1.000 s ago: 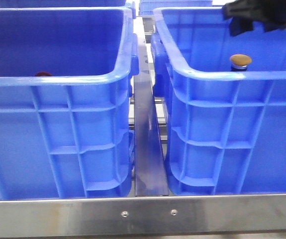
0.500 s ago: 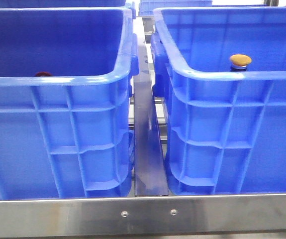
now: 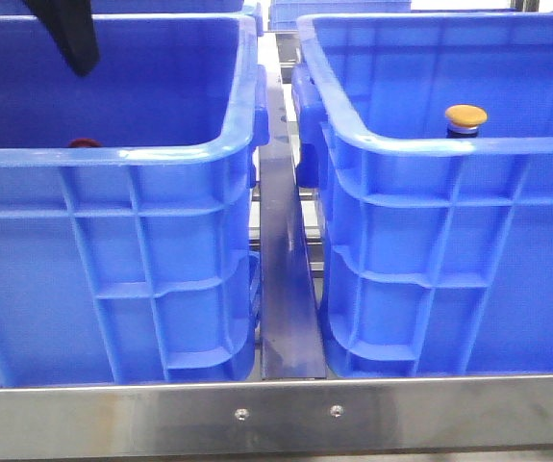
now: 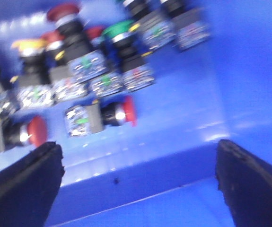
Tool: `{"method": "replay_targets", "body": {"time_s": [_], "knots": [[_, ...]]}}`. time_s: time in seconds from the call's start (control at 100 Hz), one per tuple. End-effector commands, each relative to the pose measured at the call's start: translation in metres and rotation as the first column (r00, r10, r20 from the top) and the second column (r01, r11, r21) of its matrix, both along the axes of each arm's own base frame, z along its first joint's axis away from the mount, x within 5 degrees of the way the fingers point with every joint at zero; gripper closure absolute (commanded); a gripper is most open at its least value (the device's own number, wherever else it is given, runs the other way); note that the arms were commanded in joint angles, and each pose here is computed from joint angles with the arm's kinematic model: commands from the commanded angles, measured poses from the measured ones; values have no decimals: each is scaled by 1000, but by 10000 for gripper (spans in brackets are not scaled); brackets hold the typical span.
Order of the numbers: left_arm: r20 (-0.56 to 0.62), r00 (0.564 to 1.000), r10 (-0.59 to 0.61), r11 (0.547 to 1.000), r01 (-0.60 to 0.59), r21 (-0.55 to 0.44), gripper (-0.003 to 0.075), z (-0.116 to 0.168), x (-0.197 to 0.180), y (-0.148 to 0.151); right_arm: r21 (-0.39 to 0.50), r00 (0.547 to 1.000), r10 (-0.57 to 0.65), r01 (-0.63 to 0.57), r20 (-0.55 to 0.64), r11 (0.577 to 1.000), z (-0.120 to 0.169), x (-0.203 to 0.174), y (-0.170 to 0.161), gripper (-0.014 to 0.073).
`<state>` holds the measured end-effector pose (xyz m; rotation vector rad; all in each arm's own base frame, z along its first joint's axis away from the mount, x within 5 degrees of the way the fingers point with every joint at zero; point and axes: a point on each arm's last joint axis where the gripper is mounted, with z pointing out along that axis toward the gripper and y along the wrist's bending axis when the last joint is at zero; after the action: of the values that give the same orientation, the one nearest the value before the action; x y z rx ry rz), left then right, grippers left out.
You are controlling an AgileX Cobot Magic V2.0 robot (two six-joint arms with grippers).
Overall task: Pick red and yellow buttons and place in box
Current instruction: 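Move the left gripper back into the button bin toward a red button, then grasp the red-capped button with the left gripper and lift it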
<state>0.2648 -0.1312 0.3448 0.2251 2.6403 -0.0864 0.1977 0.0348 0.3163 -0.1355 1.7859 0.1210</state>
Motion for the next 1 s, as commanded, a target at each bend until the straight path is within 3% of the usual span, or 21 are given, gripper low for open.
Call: {"method": "replay_targets", "body": {"time_s": [0.0,0.21,0.46,0.99], "knots": [[26,998,59,998,-58,-39,123,12,13,6,1,998,-31,31,63,1000,14,-2,-4,88],[-50,989,137,988,-140,-69,123,-8,51,11,1,997,-33,33,64,999,14,-2,-4,88],[-138,985,104,992,-113,-62,123,-41,79,-3,1,997,-34,34,65,999,14,-2,-4,88],[-104,985,140,986,-148,-75,158,-64,108,3,1,997,-34,34,65,999,14,-2,-4,88]]}}
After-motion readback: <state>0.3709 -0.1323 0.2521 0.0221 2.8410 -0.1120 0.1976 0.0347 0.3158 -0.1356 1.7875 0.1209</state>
